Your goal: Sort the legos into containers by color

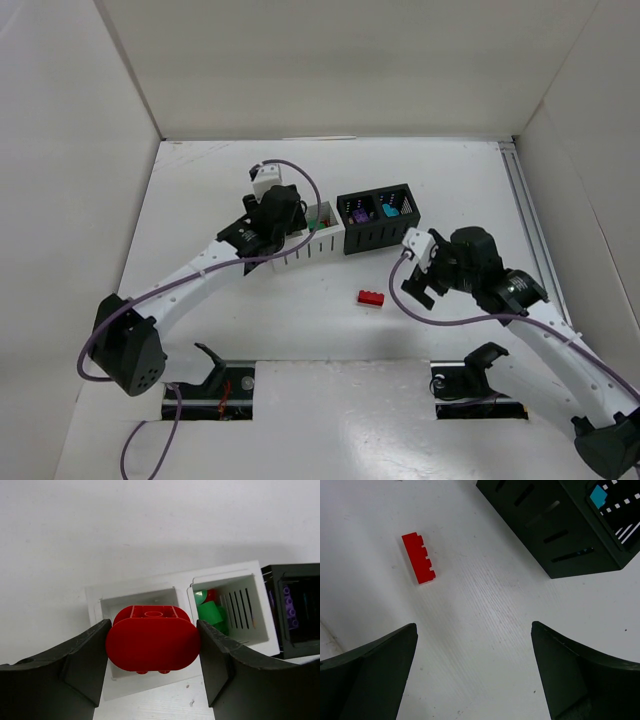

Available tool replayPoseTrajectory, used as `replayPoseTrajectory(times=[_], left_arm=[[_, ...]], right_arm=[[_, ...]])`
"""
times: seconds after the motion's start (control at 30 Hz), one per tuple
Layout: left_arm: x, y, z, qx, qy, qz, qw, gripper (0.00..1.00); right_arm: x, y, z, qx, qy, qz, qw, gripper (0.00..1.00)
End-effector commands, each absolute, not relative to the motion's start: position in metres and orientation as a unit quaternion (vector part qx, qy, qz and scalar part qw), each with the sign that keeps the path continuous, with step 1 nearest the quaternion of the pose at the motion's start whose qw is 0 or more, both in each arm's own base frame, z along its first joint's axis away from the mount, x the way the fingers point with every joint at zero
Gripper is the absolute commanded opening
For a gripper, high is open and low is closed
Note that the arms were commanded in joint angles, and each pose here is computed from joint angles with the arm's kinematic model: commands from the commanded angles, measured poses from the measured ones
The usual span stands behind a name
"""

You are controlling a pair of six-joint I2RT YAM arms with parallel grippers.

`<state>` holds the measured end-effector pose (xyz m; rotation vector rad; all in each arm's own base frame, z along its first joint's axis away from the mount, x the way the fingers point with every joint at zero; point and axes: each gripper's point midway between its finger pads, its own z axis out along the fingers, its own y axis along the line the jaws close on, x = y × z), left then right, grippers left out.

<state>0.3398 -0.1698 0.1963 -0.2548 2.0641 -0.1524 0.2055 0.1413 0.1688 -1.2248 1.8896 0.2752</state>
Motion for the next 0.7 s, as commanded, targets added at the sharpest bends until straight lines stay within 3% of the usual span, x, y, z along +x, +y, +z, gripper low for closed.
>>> replayPoseTrajectory(times=[0.0, 0.2, 0.4, 0.6, 0.67], left_arm=[[0.343, -0.177, 0.200, -0.103, 0.859, -0.071, 0.497, 0.48], [0.342, -0.173, 0.182, -0.115, 0.869, -0.050, 0.478, 0.61], [0.337, -0.172, 0.174, -0.113, 0.876, -0.046, 0.466, 0.80], [0.332, -0.169, 0.183, -0.115, 0.873, -0.051, 0.471, 0.83], [0.330, -0.167, 0.187, -0.119, 0.872, -0.055, 0.472, 0.88]], right_arm=[[0.215, 0.144, 0.167, -0.497, 0.743, 0.101, 0.437, 1.00], [0.214, 0.158, 0.147, -0.536, 0.723, 0.128, 0.417, 1.00], [0.215, 0.173, 0.134, -0.554, 0.710, 0.145, 0.410, 1.00], [0.214, 0.195, 0.120, -0.588, 0.692, 0.145, 0.394, 1.00], [0.213, 0.210, 0.115, -0.612, 0.672, 0.149, 0.391, 1.00]])
